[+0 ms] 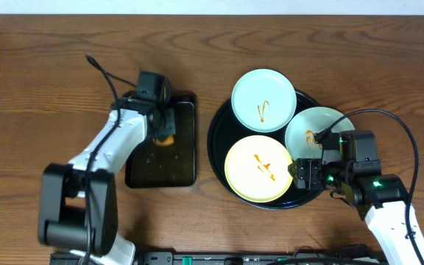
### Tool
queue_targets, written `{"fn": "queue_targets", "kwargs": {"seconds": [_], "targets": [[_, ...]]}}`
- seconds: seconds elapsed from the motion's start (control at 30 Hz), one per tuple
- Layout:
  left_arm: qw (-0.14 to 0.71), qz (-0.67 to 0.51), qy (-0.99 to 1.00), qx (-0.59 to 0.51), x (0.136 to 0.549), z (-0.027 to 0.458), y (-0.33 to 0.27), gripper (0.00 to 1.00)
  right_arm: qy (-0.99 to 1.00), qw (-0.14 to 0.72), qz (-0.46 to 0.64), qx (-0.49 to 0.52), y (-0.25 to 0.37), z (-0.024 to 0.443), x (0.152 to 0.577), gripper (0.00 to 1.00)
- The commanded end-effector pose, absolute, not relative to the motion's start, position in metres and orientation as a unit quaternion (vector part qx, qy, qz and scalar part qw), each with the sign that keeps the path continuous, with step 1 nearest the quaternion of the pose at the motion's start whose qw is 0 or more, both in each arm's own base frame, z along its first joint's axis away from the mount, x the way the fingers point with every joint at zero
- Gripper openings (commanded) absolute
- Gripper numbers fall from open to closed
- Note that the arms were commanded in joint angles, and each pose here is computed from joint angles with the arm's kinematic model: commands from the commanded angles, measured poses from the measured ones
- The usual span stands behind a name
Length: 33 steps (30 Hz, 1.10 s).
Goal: Clean dirty plates on tray and stack at the side
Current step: 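Grasp the green sponge with left gripper and lift it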
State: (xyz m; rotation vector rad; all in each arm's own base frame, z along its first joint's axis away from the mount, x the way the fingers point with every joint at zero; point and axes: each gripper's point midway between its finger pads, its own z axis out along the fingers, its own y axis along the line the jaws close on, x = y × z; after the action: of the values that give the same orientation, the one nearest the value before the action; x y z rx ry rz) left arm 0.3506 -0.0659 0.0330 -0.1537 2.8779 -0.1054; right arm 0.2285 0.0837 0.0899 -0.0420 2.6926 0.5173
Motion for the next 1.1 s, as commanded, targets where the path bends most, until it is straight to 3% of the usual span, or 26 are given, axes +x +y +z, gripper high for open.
{"fn": "queue_targets", "kwargs": {"seconds": [0.0, 0.27, 0.43, 0.83, 1.0, 1.07], "targets": [[0.083, -0.040, 0.994, -0.065, 0.334, 0.008, -0.068, 0.07, 0.962, 0.197, 0.188, -0.018, 0.087, 0.094, 0.229, 0.80], [0.071, -0.056, 0.994, -0.063, 0.331, 0.004, -0.074, 0.07, 0.971, 0.152, 0.184, -0.011, 0.087, 0.076, 0.224, 0.79], [0.100, -0.072, 0.991, -0.060, 0.336, 0.030, -0.078, 0.07, 0.975, 0.112, 0.192, -0.006, 0.091, 0.059, 0.221, 0.61], [0.237, -0.107, 0.964, -0.052, 0.347, 0.125, -0.081, 0.08, 0.979, 0.058, 0.198, 0.001, 0.097, 0.020, 0.228, 0.49], [0.287, -0.120, 0.949, -0.049, 0.347, 0.159, -0.081, 0.07, 0.976, 0.062, 0.211, -0.002, 0.102, 0.011, 0.238, 0.41], [0.303, -0.123, 0.944, -0.047, 0.346, 0.171, -0.080, 0.07, 0.975, 0.063, 0.211, -0.002, 0.103, 0.007, 0.242, 0.32]]}}
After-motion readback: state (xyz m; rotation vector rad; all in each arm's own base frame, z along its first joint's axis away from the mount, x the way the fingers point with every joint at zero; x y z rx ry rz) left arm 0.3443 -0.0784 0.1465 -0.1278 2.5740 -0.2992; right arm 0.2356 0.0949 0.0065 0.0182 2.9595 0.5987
